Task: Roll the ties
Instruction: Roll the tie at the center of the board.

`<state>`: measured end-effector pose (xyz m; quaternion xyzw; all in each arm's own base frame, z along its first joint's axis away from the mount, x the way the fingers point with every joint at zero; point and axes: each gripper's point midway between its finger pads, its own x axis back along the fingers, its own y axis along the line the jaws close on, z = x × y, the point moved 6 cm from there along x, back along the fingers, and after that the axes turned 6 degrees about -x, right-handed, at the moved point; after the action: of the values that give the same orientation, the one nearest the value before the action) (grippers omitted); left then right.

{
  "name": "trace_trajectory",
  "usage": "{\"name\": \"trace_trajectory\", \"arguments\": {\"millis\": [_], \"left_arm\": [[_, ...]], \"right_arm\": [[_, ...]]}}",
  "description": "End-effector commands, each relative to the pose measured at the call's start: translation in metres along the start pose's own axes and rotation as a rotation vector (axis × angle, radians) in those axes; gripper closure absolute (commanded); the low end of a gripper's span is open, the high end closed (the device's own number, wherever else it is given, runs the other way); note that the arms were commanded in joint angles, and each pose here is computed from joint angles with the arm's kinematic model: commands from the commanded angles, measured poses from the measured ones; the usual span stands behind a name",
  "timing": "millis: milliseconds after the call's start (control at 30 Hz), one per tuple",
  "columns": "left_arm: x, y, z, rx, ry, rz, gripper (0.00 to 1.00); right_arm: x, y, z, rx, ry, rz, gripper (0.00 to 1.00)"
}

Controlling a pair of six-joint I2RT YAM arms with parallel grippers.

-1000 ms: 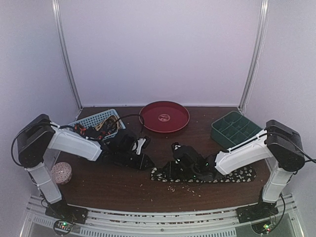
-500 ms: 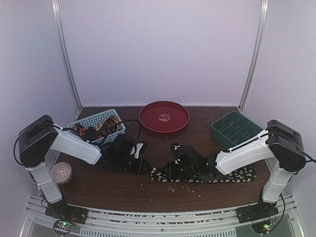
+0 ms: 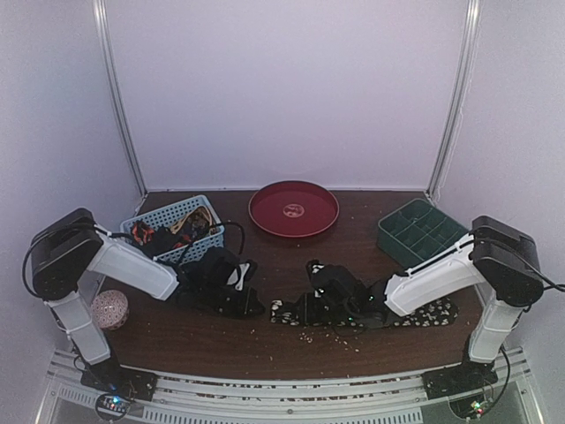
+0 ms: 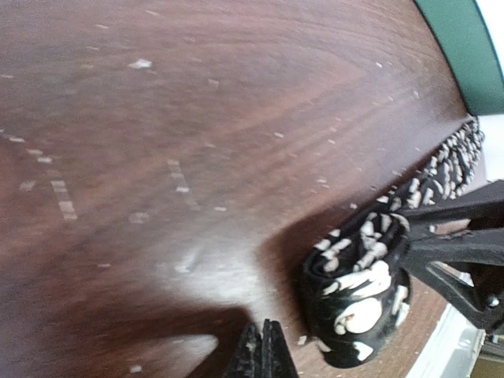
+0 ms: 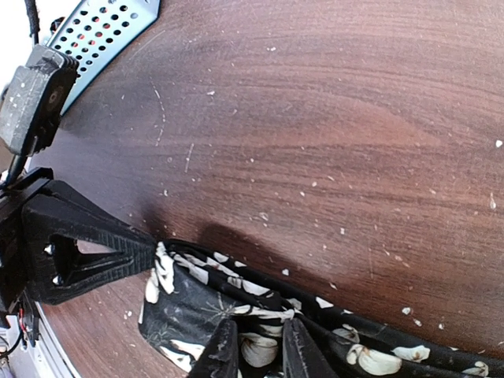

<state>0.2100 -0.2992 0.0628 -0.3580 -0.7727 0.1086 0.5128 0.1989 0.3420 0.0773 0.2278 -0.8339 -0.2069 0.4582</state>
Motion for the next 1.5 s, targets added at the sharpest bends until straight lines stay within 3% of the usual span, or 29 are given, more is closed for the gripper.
{"name": "trace_trajectory", "arguments": {"millis": [0,433,800,1100,1467], "left_arm": [[-0.012,-0.017,0.002,-0.004,-0.008,0.108,1.00],[-0.008,-0.044,-0.016,-0.038,-0.091,0.261,1.00],[-0.012,-0.061,-0.018,-0.069,-0.074,0.266,1.00],[-0.021,-0.070,-0.021,-0.112,-0.048,0.214,0.92],[-0.031,-0.082,-0.027,-0.145,-0.039,0.238,0.89]], "right_arm": [[0.001,-0.011,0.007,0.031,0.002,0.026,0.79],[0.006,-0.012,0.000,0.034,-0.030,0.001,0.80],[0.011,-0.020,-0.006,0.020,-0.065,0.015,0.82],[0.021,-0.032,-0.015,0.010,-0.125,0.074,0.83],[0.051,-0.046,-0.028,-0.012,-0.215,0.144,0.73]]}}
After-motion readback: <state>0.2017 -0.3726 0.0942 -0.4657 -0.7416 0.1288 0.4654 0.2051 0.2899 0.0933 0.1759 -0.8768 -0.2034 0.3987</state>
